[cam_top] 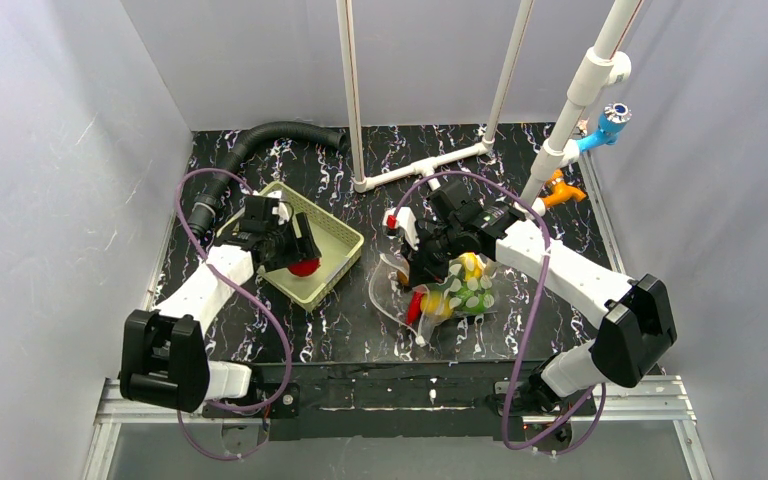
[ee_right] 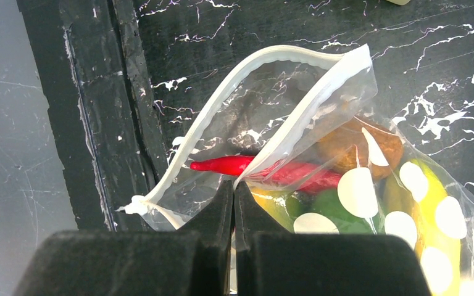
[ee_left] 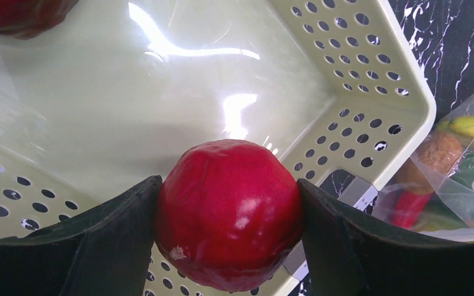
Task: Open the zip-top bag and remove the fake food
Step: Place the fake vegetable in the bin.
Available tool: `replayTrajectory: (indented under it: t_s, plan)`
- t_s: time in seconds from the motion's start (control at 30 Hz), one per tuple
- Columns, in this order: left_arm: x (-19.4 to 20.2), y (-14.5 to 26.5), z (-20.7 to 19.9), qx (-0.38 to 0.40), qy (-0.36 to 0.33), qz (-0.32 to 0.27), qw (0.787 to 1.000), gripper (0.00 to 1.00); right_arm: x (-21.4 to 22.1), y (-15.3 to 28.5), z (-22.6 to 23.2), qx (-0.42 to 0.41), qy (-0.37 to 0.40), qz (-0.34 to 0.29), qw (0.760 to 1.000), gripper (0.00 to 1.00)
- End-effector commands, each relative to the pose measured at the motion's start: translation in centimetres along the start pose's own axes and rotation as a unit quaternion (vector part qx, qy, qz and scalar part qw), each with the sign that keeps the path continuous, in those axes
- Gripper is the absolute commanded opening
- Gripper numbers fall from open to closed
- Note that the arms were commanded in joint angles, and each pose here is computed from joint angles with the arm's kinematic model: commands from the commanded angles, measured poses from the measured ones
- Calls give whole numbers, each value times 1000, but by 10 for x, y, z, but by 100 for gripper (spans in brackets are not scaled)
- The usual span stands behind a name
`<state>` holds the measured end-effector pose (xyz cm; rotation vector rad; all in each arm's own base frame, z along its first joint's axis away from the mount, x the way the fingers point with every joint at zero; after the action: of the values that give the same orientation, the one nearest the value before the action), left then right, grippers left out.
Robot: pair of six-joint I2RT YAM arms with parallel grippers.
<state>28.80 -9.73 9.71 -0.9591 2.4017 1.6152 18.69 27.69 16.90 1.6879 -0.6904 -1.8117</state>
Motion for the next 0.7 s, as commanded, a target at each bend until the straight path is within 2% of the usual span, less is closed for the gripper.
replayTrajectory:
  t_s: [0.0, 0.13, 0.4, 0.53, 0.67]
  plan:
    - [-19, 9, -11, 8, 5, -24, 1000, 74, -9, 5, -1, 0, 13, -14, 1000, 1]
    - [-23, 17, -19, 25, -3, -32, 999, 98, -7, 4, -2, 0, 13, -11, 1000, 1]
    - [-20, 51, -30, 82, 12, -80, 993, 98, -8, 4, 4, -19, 10, -15, 1000, 1]
    - [-8, 77, -55, 192, -5, -94, 977, 98, -10, 10, 15, -32, 18, -30, 999, 1]
    - [13, 94, -75, 279, -8, -67, 958, 98, -10, 16, 17, -24, 33, -32, 999, 1]
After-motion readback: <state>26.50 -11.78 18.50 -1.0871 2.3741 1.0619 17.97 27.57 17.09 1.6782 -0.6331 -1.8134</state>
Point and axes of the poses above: each gripper's point midway between its finger pads, its own y axis back along the fingers, its own z axis along the line the jaws close on, x = y × z, the point moved 1 cm from there along y, back along the fingers, and after that the axes turned 12 degrees about y, right-handed, at the moved point
